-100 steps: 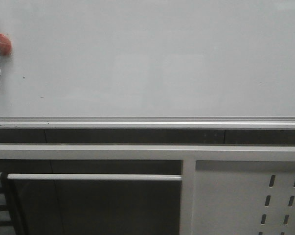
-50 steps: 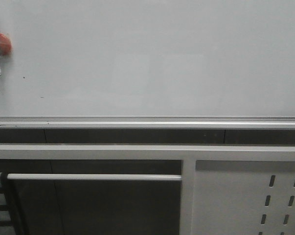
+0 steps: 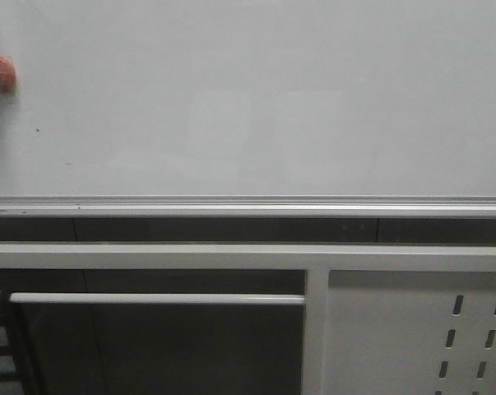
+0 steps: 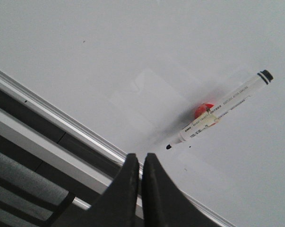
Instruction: Write number 1 on whiteboard
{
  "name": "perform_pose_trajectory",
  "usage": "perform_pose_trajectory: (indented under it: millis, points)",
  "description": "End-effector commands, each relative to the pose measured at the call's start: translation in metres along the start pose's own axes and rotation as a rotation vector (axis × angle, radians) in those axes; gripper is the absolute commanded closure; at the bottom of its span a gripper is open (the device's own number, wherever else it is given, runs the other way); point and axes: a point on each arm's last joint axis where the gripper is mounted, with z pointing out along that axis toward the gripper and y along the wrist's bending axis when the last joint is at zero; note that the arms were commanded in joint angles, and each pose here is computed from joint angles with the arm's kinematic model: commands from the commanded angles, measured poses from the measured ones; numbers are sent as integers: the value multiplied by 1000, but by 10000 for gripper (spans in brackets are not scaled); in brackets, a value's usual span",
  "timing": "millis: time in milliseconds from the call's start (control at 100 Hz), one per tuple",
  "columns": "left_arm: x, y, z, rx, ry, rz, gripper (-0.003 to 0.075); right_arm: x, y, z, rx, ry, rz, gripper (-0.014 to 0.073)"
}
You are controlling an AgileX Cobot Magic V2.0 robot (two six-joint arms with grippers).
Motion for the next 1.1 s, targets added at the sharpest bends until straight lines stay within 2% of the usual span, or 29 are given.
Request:
perform_pose_trajectory:
  millis: [0, 90, 190, 350, 530, 580, 730, 790, 890, 1010, 1090]
  points:
    - [-14, -8, 1, 0, -39, 38, 738, -26, 7, 1, -14, -76, -68, 674]
    - [-22, -17, 2, 7, -18, 114, 738, -33, 10, 3, -10, -45, -126, 674]
    - [-32, -29, 5, 21, 29, 268, 738, -39, 14, 5, -38, -35, -177, 674]
    - [-46, -45, 14, 52, 121, 493, 738, -41, 21, 4, -132, -37, -180, 674]
    - [-60, -62, 21, 130, 127, 697, 721, -41, 31, 2, -270, -47, -210, 674]
    - [-63, -64, 24, 136, 119, 713, 694, -40, 33, 2, -300, -42, -215, 674]
    - [-68, -64, 39, 109, 92, 653, 571, -38, 37, 0, -362, -22, -215, 674]
    - [-66, -63, 45, 107, 110, 705, 540, -38, 38, 0, -372, -20, -215, 673]
    - [-60, -61, 54, 107, 163, 806, 533, -38, 38, 0, -370, -21, -217, 673]
    - [-63, -60, 59, 76, 132, 821, 533, -38, 38, 0, -370, -23, -226, 674]
    - [-65, -59, 59, 67, 112, 880, 532, -38, 38, 0, -370, -23, -226, 674]
